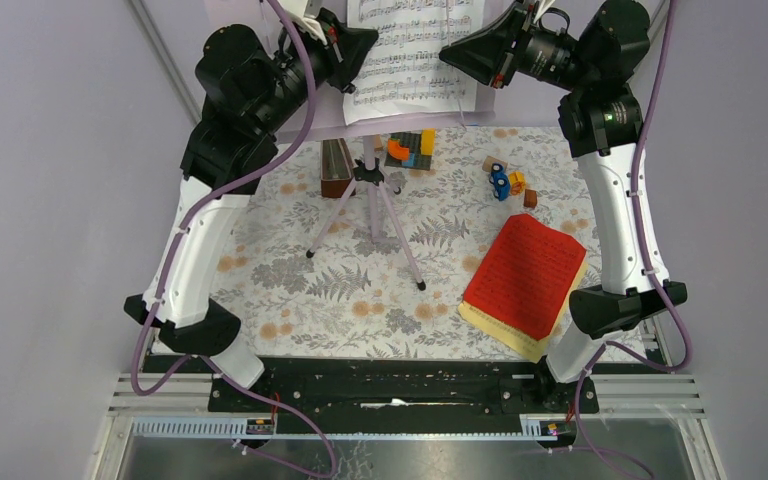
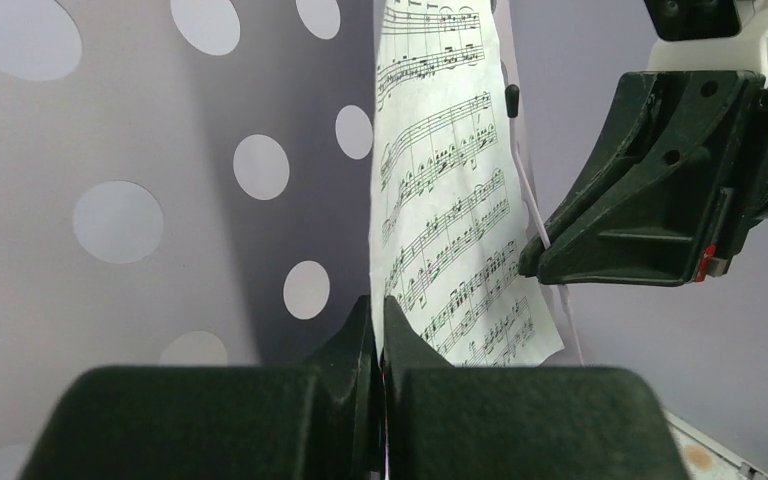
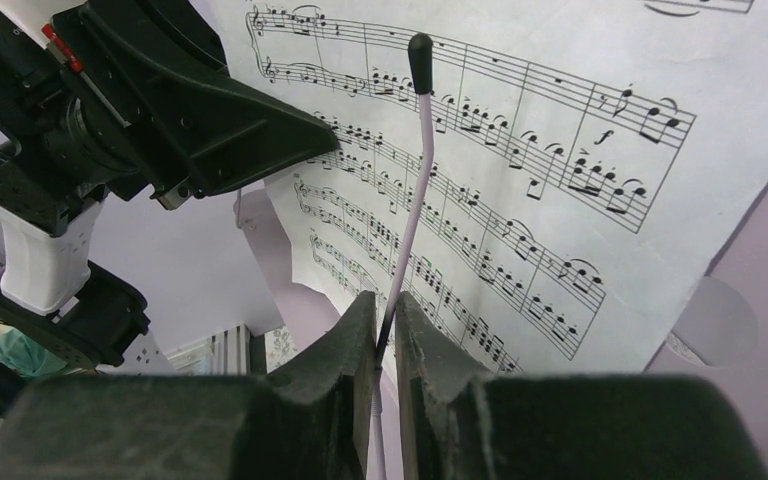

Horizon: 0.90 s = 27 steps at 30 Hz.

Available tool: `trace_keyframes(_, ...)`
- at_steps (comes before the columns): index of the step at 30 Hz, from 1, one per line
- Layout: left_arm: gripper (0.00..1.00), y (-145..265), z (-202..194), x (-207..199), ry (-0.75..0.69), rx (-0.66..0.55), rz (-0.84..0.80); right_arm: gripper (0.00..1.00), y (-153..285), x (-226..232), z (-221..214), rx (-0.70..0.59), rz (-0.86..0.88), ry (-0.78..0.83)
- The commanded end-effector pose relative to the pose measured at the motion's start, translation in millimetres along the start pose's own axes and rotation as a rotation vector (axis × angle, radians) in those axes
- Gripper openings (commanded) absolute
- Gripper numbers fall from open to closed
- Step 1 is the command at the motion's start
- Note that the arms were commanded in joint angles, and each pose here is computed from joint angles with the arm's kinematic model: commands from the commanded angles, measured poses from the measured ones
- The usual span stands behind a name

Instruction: Set up the instrument practice props

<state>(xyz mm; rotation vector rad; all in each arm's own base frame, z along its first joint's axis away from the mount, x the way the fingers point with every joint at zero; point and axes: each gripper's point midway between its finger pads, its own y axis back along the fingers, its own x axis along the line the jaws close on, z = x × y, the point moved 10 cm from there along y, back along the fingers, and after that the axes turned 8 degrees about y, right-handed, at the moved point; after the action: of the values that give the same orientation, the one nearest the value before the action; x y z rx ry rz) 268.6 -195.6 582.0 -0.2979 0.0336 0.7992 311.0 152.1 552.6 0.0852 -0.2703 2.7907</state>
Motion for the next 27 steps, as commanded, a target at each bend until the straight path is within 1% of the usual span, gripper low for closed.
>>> trace_keyframes(1, 0.0, -7, 3, -5, 0.072, -0.049, -0.028, 0.18, 9, 15, 18, -0.04, 0.009, 0.081)
trace_keyframes(9, 0.0, -16, -8, -5, 0.111, -0.021, -0.057, 0.18, 10, 17, 19, -0.044, 0.005, 0.086)
trace_keyframes(15, 0.0, -15, -6, -6, 0.118, -0.032, -0.048, 0.2, 11, 18, 20, -0.047, -0.003, 0.09)
trace_keyframes(18, 0.0, -15, -5, -5, 0.119, -0.033, -0.045, 0.23, 11, 18, 20, -0.05, -0.005, 0.092)
trace_keyframes(27, 0.0, -14, -3, -5, 0.11, -0.045, -0.033, 0.38, 12, 22, 24, -0.057, -0.004, 0.096)
